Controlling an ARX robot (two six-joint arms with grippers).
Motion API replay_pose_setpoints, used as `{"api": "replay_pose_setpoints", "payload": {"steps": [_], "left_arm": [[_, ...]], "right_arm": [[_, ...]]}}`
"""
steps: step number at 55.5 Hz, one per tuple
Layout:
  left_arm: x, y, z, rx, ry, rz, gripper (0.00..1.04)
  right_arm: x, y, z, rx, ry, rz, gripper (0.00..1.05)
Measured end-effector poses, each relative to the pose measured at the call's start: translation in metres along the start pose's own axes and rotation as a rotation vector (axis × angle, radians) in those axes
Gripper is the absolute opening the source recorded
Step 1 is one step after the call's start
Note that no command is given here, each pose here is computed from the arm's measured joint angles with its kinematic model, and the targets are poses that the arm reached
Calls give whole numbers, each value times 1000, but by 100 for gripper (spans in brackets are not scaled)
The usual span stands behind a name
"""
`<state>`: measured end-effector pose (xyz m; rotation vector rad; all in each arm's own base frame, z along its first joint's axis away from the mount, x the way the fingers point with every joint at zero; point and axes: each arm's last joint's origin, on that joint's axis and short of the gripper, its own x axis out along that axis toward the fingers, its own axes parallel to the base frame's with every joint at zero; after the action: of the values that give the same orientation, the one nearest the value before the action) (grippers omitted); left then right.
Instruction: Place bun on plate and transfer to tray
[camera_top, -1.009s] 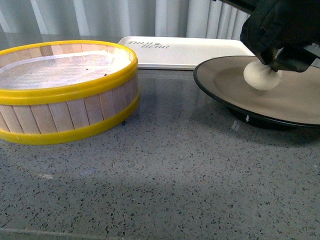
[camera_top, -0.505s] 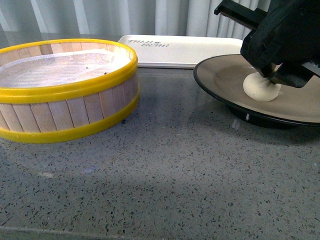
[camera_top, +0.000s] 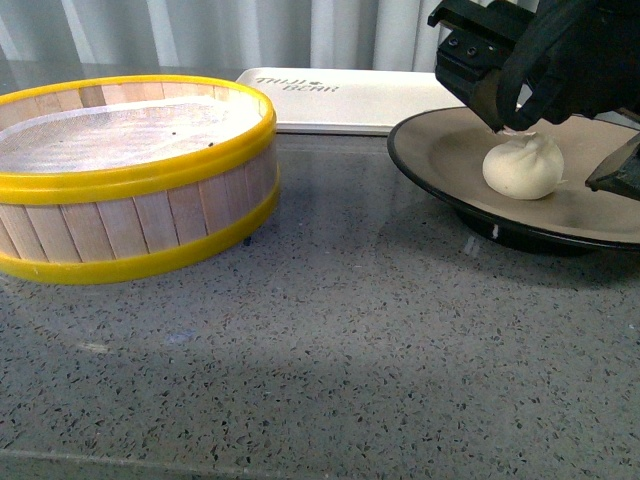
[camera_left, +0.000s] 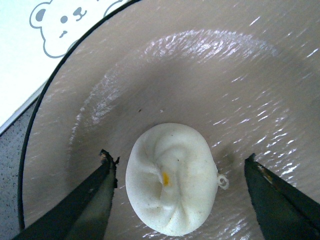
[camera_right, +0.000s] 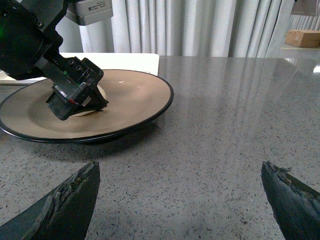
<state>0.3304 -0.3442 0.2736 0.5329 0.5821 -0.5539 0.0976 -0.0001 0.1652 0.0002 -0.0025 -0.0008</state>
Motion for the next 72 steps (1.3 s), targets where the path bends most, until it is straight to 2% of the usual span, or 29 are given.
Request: {"api": "replay_pose_setpoints", "payload": {"steps": [2, 8, 16, 22, 32, 42, 49, 58, 60, 63, 67, 72], "left_arm": [[-2, 2, 1, -5, -6, 0, 87], [-10, 8, 5, -19, -27, 1, 100], [-31, 20, 13, -47, -108, 8, 98], [-63, 35, 13, -66, -207, 32, 98], [-123, 59, -7, -85, -367, 90, 98], [-172, 83, -61, -117, -418, 144, 98], [-194, 104, -125, -159, -373, 202, 98], [-211, 118, -168, -231, -366, 268, 97], [-215, 122, -181, -336, -442, 415, 89], [-219, 128, -207, -442, -556, 512, 76], [-219, 129, -244, -495, -593, 555, 60], [-214, 125, -266, -519, -584, 568, 46]], "right_arm": [[0, 0, 0, 0, 0, 0, 96], [0, 0, 0, 0, 0, 0, 96], [0, 0, 0, 0, 0, 0, 96], [0, 0, 0, 0, 0, 0, 96], [0, 0, 0, 0, 0, 0, 96], [0, 0, 0, 0, 0, 0, 96], [0, 0, 0, 0, 0, 0, 96], [0, 0, 0, 0, 0, 0, 96], [0, 0, 0, 0, 0, 0, 96], [0, 0, 0, 0, 0, 0, 96], [0, 0, 0, 0, 0, 0, 96], [0, 0, 0, 0, 0, 1, 96]]}}
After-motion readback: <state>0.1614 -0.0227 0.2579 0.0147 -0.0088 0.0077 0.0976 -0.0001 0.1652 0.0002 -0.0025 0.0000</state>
